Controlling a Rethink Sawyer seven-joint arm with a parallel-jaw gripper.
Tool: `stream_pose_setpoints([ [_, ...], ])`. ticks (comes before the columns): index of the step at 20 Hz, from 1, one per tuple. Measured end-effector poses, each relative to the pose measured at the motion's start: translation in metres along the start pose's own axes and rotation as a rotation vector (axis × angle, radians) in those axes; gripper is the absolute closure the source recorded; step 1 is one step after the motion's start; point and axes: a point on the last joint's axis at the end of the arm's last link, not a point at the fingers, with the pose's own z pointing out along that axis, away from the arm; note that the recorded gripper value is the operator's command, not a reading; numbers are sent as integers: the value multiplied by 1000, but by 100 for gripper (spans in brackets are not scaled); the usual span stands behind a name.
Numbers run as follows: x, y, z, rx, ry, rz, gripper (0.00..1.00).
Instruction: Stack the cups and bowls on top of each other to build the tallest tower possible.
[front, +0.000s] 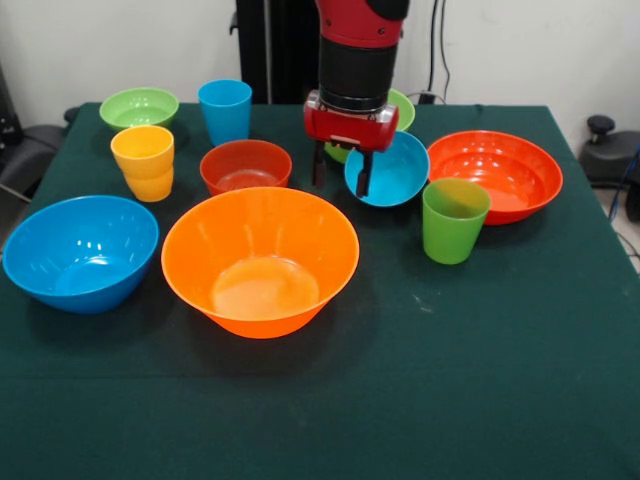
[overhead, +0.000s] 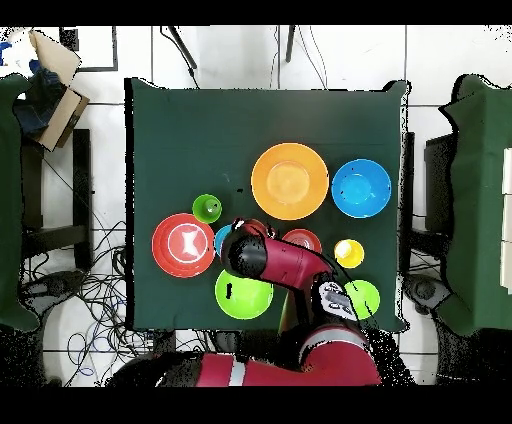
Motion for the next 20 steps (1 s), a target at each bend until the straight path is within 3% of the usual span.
stream_pose_setpoints([
  [20, -3, 2, 0, 2, -10, -10, 0],
])
